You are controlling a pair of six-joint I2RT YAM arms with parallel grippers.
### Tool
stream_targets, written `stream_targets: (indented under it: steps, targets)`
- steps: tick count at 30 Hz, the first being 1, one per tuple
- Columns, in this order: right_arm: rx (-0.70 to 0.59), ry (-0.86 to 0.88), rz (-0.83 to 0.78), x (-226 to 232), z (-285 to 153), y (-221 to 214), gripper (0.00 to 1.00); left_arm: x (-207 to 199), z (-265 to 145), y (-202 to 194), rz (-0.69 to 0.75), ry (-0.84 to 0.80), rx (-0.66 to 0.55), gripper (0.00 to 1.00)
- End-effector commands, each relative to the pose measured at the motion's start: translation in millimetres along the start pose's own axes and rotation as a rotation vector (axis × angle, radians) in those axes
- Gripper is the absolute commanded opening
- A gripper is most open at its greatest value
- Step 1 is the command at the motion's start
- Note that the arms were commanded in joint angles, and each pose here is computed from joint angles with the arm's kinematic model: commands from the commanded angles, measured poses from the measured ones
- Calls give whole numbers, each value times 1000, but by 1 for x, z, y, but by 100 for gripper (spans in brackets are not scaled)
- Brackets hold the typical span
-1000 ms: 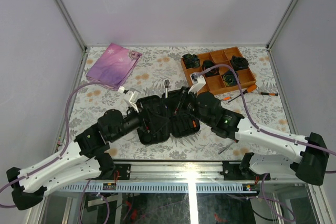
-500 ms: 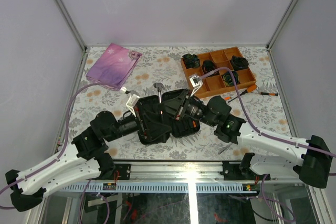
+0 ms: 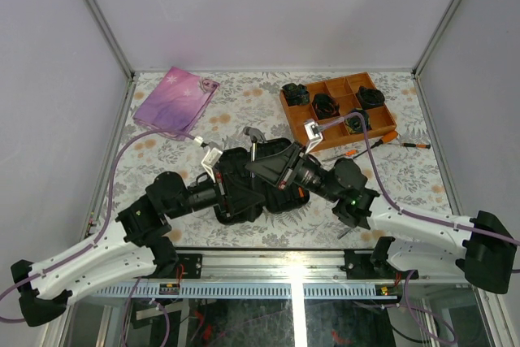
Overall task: Sort the tools into containers
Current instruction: Adjust the hammer.
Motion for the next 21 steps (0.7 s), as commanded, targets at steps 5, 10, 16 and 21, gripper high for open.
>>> stream_targets:
  steps: [5,10,16,21]
  targets:
    - [-150,93,-29,31,-6,34,12,0,4,10,-10,34,-36,0]
    - [-161,-36,-79,16,-13,39,45,13,2,15,-22,150,-67,0]
    - [-205,-332,-97,-20,-23,48,57,41,9,20,-25,372,-50,0]
    - [-187,-486,-137,-34,-13,45,63,52,19,19,-8,448,-4,0]
Point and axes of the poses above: each gripper's point midway between its finger pads, its own z axis out along the fingers, its own x axis along the line the jaws close on, y = z × x, the point moved 4 cm from there along -z, back along the fingers, and after that the axes turned 2 degrees about -z, right-handed, at the moved point
